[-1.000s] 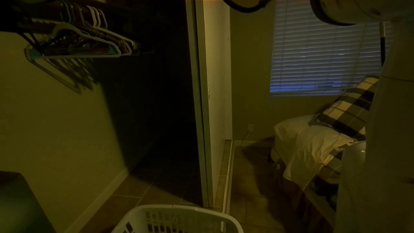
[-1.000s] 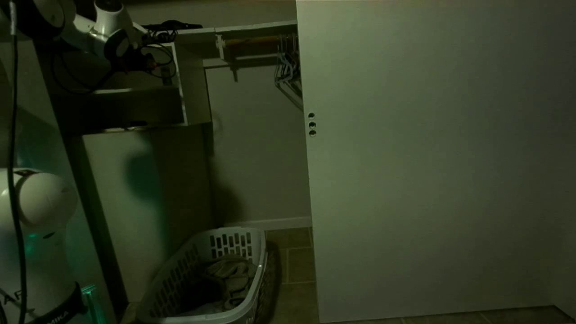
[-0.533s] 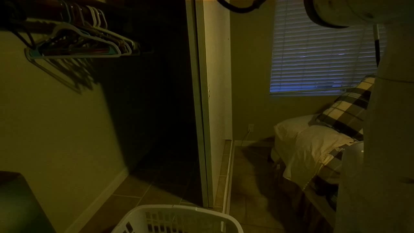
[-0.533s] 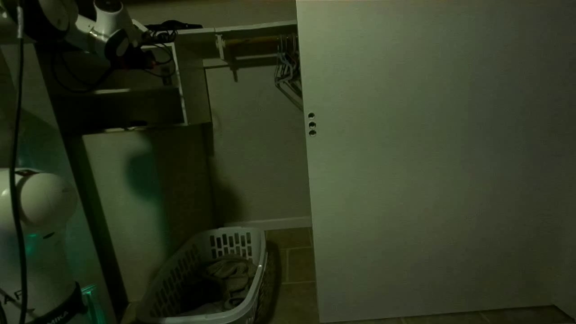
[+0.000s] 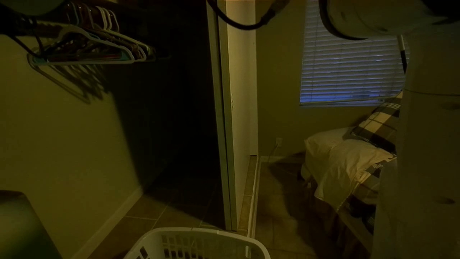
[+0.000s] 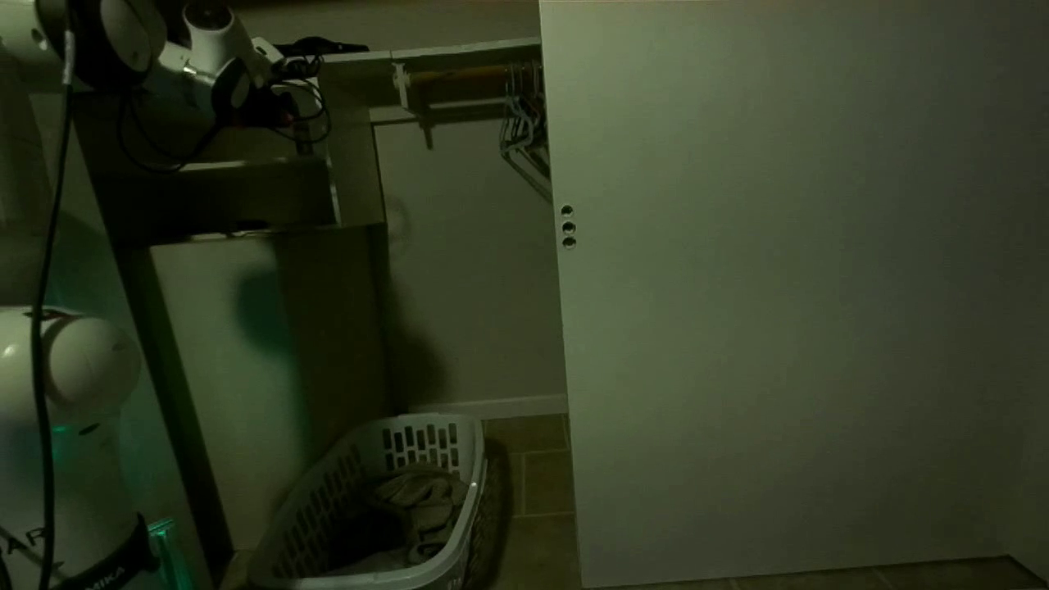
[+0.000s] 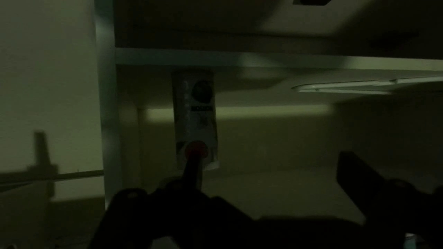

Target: Move the black object to the lower shelf

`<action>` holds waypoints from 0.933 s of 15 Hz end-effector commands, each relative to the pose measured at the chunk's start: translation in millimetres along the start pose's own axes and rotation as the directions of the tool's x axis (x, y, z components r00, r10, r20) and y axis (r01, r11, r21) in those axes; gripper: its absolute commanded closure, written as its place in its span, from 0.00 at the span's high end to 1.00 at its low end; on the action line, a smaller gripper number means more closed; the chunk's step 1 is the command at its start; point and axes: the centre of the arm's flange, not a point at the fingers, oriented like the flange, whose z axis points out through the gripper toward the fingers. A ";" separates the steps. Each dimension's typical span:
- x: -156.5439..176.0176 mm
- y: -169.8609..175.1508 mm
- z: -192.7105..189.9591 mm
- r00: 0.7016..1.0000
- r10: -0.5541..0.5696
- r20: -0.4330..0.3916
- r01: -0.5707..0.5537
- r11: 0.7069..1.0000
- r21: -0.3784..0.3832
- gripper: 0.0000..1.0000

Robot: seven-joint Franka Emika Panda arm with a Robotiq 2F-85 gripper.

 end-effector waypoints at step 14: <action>33.2 22.7 66.8 0.999 -0.025 -0.043 0.022 0.999 -0.049 1.00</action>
